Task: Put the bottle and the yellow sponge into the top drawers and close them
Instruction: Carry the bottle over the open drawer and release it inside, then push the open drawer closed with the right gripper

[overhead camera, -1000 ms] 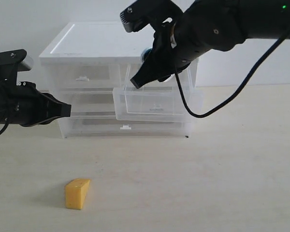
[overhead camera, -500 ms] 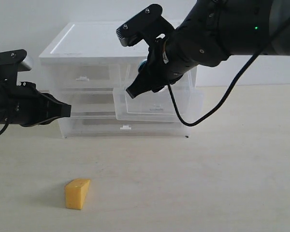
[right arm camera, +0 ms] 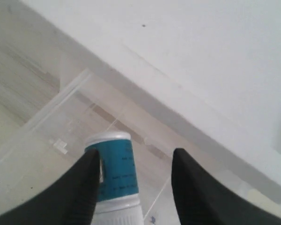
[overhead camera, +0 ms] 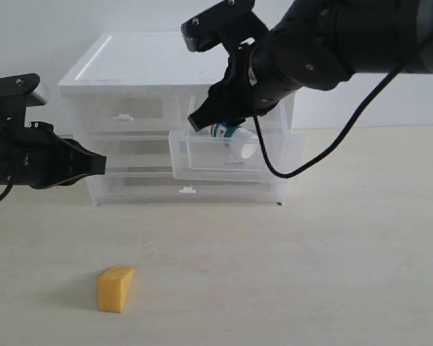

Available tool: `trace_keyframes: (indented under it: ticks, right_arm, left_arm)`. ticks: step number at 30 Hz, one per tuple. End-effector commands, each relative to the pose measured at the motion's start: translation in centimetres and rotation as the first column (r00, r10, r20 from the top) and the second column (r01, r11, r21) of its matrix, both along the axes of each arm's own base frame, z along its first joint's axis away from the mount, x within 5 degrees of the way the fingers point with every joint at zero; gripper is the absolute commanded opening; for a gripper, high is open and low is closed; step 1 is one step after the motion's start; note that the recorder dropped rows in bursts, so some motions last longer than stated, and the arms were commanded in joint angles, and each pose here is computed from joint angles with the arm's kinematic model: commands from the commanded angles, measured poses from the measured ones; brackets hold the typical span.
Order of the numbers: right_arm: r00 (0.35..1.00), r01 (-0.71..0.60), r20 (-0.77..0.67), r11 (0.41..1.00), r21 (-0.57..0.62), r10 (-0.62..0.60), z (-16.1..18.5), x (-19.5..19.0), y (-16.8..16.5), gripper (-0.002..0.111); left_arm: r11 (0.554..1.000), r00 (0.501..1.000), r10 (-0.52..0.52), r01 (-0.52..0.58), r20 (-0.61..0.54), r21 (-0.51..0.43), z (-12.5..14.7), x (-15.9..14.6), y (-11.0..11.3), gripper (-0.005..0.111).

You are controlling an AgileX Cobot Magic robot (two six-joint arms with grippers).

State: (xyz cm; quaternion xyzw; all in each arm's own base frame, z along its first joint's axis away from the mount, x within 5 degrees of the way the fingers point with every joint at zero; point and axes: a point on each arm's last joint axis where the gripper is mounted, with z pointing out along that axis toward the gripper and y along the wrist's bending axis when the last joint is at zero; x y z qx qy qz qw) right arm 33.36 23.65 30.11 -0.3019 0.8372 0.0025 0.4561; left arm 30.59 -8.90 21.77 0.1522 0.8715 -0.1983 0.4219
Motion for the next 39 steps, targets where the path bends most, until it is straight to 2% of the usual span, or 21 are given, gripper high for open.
trace_keyframes:
  ticks: [1,6,14,19,24,31,34,39]
  right_arm:
    - [0.997,0.08,-0.013,0.992,0.094,-0.079,3.8,-1.6,-1.7,0.043]
    - [0.966,0.221,-0.179,0.953,0.209,-0.185,5.5,-3.9,-3.2,0.043]
    - [0.896,0.327,-0.359,0.936,0.133,-0.262,5.8,-6.3,-4.8,0.043]
    - [0.856,0.285,-0.48,0.949,0.131,-0.191,3.9,-8.0,-3.3,0.043]
    - [0.867,0.223,-0.482,0.964,0.143,-0.129,1.6,-9.3,-1.6,0.043]
    - [0.871,0.284,-0.45,0.95,0.134,-0.197,-0.5,-8.5,-1.7,0.043]
    - [0.888,0.263,-0.429,0.948,0.179,-0.165,-0.9,-8.4,-1.4,0.043]
    - [0.893,0.246,-0.421,0.955,0.165,-0.158,-2.4,-7.6,-0.8,0.043]
  left_arm:
    - [1.0,1.0,-0.005,0.005,0.011,-0.005,0.3,-0.2,0.0,0.004]
    - [1.0,1.0,-0.005,0.005,0.011,-0.005,0.3,-0.2,0.0,0.004]
    - [1.0,1.0,-0.017,0.017,0.012,-0.01,0.4,-0.2,-0.1,0.004]
    - [1.0,1.0,-0.02,0.02,0.013,-0.009,0.4,-0.2,-0.1,0.004]
    - [1.0,1.0,-0.02,0.02,0.011,-0.009,0.3,-0.3,-0.1,0.004]
    - [1.0,1.0,-0.026,0.026,0.011,-0.014,0.3,-0.3,-0.2,0.004]
    - [1.0,1.0,-0.026,0.026,0.011,-0.014,0.3,-0.3,-0.2,0.004]
    - [1.0,1.0,-0.026,0.026,0.011,-0.014,0.3,-0.3,-0.2,0.004]
